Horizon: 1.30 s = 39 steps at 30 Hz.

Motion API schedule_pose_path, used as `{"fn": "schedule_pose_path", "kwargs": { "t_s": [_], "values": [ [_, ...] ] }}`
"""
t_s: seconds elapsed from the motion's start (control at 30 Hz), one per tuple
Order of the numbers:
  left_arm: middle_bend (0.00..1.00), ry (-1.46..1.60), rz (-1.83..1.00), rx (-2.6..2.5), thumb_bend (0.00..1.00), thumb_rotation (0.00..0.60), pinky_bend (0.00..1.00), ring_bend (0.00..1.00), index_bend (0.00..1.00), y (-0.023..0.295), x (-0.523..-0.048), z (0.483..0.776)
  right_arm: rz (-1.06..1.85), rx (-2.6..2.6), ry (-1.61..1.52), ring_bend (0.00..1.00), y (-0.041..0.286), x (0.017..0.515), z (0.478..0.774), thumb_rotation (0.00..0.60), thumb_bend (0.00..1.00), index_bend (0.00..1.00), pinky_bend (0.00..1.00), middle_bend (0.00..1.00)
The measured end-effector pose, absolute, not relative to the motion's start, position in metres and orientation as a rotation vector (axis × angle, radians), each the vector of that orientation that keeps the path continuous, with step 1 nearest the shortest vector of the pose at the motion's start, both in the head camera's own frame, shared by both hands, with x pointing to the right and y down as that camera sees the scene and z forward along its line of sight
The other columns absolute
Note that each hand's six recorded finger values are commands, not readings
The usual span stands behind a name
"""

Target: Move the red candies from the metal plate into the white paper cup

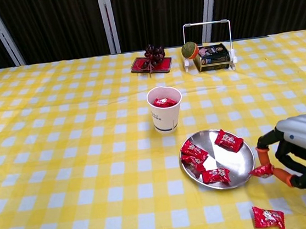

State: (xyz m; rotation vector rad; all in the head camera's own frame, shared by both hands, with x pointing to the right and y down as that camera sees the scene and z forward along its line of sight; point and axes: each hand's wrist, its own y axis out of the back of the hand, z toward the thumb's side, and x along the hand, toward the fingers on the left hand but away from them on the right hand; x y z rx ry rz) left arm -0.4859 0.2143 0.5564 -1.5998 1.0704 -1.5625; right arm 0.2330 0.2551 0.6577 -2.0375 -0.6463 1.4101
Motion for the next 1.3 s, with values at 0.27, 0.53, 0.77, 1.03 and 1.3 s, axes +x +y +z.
{"fn": "schedule_pose_path", "kwargs": {
  "t_s": [0.27, 0.53, 0.77, 1.03, 1.3],
  "values": [
    [0.00, 1.071, -1.565, -1.606, 0.01, 0.600, 0.00, 0.00, 0.00, 0.214, -0.485, 0.557, 1.357, -1.984, -0.794, 0.93, 0.205, 0.236, 0.627, 0.600, 0.56, 0.53, 0.95, 0.83],
    [0.00, 1.072, -1.568, -1.615, 0.01, 0.600, 0.00, 0.00, 0.00, 0.214, -0.486, 0.557, 1.278, -1.988, -0.884, 0.93, 0.154, 0.212, 0.608, 0.600, 0.56, 0.53, 0.95, 0.83],
    [0.00, 1.078, -1.579, -1.615, 0.01, 0.600, 0.00, 0.00, 0.00, 0.213, -0.489, 0.559, 1.248, -2.032, -0.874, 0.93, 0.130, 0.178, 0.620, 0.600, 0.56, 0.53, 0.95, 0.83],
    [0.00, 1.091, -1.598, -1.629, 0.01, 0.600, 0.00, 0.00, 0.00, 0.211, -0.492, 0.560, 1.243, -2.054, -0.859, 0.93, 0.107, 0.142, 0.642, 0.600, 0.55, 0.53, 0.95, 0.83],
    [0.00, 1.098, -1.608, -1.643, 0.01, 0.600, 0.00, 0.00, 0.00, 0.210, -0.492, 0.561, 1.254, -2.054, -0.854, 0.93, 0.096, 0.124, 0.658, 0.600, 0.56, 0.53, 0.95, 0.83]
  ]
}}
